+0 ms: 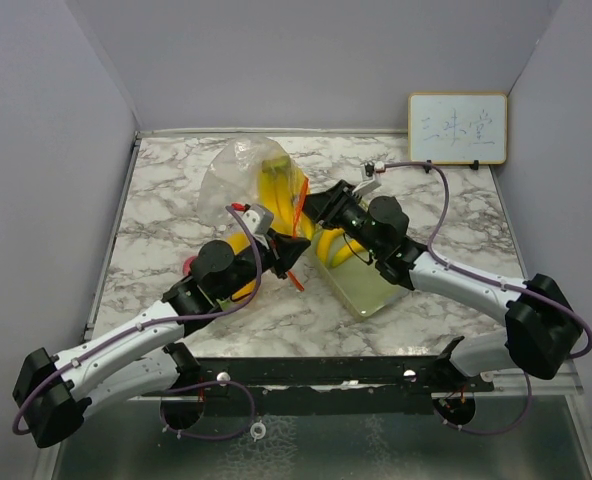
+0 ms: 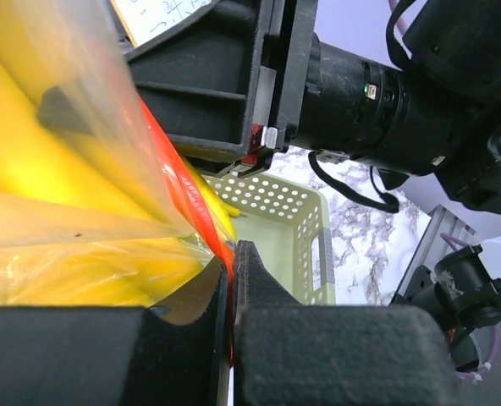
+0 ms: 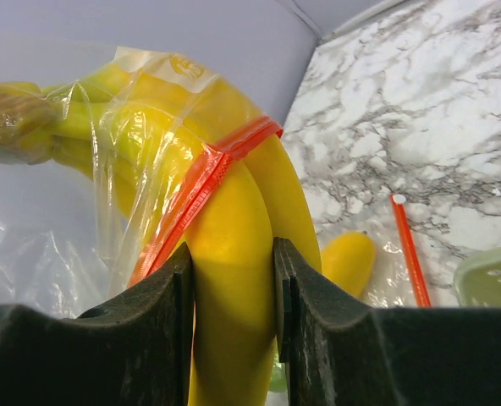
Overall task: Place the food in the zip-top bag and seal the zipper
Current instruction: Place the fake fruit in the zipper food storage bag.
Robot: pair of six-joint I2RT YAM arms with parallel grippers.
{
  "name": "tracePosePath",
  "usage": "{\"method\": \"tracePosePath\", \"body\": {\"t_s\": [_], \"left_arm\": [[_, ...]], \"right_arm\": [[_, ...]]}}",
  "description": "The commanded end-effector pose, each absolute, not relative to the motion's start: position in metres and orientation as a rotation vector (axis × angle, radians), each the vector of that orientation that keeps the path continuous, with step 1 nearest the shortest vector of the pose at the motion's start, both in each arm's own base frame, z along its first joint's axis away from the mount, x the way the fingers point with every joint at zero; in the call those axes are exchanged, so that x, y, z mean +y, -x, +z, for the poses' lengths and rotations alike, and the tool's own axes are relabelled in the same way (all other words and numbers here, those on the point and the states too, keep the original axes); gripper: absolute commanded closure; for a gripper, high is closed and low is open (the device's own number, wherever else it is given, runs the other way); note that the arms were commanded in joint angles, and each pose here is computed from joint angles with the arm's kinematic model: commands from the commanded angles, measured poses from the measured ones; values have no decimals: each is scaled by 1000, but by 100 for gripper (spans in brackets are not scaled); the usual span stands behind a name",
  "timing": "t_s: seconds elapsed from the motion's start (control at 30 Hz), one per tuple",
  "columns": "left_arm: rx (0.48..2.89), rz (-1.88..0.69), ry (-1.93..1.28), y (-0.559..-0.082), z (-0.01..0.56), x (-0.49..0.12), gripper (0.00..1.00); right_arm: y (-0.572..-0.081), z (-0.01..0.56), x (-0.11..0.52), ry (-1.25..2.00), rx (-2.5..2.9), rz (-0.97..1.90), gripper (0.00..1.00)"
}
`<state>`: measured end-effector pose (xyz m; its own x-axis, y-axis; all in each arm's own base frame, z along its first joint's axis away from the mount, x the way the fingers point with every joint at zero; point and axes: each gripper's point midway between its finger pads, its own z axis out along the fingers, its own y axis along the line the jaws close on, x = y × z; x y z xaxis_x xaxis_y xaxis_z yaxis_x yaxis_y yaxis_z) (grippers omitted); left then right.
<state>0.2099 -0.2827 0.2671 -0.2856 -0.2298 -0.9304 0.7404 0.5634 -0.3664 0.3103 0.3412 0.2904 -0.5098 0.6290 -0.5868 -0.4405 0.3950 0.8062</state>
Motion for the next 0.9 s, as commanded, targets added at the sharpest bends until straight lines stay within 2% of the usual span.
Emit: {"method": "tracePosePath", "body": {"t_s": [0.0, 0.13, 0.33, 0.47, 0.53, 0.63, 0.87], "left_arm": [[1734, -1022, -505, -193, 231, -294, 100], [1754, -947, -361, -209, 255, -279, 100], [1725, -993, -229, -215, 276, -277, 100], [1749, -985, -148, -224, 275, -277, 100], [1766, -970, -109, -228, 271, -276, 100], [1811, -935, -36, -234, 254, -271, 100], [1908, -922, 16, -232, 201, -271, 100]], "right_arm": [[-306, 375, 350, -182, 1517, 1436, 98], [-308, 338, 349, -120, 1750, 1244, 98], [-297, 287, 320, -44, 1977, 961, 97], [-280, 260, 310, 13, 2098, 889, 89], [-273, 250, 304, 21, 2139, 865, 85], [-269, 239, 291, 8, 2160, 813, 85], [-269, 223, 281, 36, 2195, 719, 93]]}}
